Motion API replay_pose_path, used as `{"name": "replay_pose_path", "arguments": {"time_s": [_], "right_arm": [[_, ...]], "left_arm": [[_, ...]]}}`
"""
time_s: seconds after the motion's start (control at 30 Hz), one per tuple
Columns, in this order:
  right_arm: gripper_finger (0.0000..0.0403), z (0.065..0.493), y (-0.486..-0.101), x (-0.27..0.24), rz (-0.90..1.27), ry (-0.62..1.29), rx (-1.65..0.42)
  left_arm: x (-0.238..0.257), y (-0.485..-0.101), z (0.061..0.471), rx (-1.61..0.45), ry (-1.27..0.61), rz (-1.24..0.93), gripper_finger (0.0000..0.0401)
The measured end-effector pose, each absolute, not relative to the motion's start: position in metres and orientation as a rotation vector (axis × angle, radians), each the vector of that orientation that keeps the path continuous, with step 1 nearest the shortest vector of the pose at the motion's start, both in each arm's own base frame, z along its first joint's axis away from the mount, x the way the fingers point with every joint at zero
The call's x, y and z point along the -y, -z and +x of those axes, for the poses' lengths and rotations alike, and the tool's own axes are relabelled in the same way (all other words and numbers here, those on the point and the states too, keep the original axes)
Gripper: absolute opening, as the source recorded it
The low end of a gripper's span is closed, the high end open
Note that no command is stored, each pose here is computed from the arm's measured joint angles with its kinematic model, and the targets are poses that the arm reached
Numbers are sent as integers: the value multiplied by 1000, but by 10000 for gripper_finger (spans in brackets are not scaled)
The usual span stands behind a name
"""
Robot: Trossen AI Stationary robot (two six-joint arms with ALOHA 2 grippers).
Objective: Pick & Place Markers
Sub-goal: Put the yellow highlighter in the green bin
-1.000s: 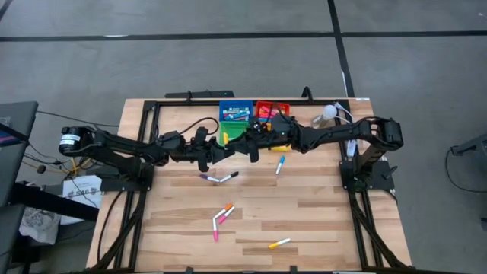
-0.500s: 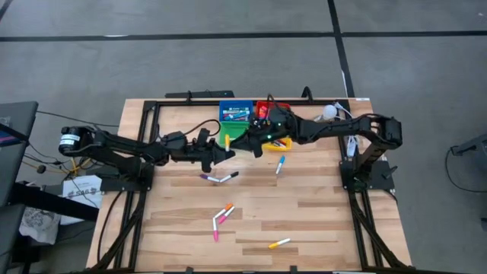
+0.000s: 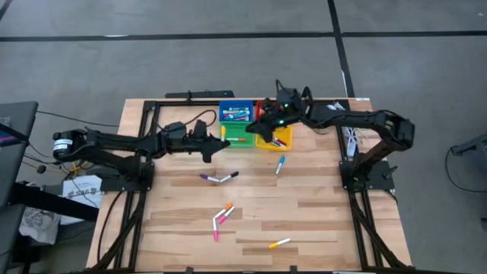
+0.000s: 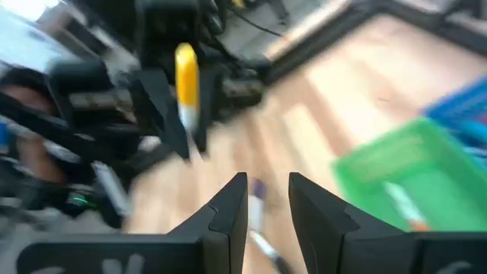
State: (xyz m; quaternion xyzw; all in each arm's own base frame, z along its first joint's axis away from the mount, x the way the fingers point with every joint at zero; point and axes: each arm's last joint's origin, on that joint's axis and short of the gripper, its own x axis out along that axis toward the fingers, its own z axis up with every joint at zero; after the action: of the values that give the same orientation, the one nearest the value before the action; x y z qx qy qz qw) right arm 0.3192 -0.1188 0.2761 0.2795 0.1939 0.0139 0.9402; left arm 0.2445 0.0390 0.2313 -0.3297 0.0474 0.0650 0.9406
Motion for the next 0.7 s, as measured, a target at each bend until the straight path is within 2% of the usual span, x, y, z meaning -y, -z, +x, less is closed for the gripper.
{"name": "replay_pose_path", "arguments": {"time_s": [0.17, 0.3, 0.7], "right_arm": [[87, 288, -297, 122, 406, 121, -432], [87, 268, -315, 124, 307, 207, -402], [87, 236, -339, 135, 250, 284, -328]], "left_arm": [[-63, -232, 249, -174, -186, -556, 33], [-82, -234, 265, -323, -212, -447, 34], [-140, -209, 318, -724, -176, -367, 35]]}}
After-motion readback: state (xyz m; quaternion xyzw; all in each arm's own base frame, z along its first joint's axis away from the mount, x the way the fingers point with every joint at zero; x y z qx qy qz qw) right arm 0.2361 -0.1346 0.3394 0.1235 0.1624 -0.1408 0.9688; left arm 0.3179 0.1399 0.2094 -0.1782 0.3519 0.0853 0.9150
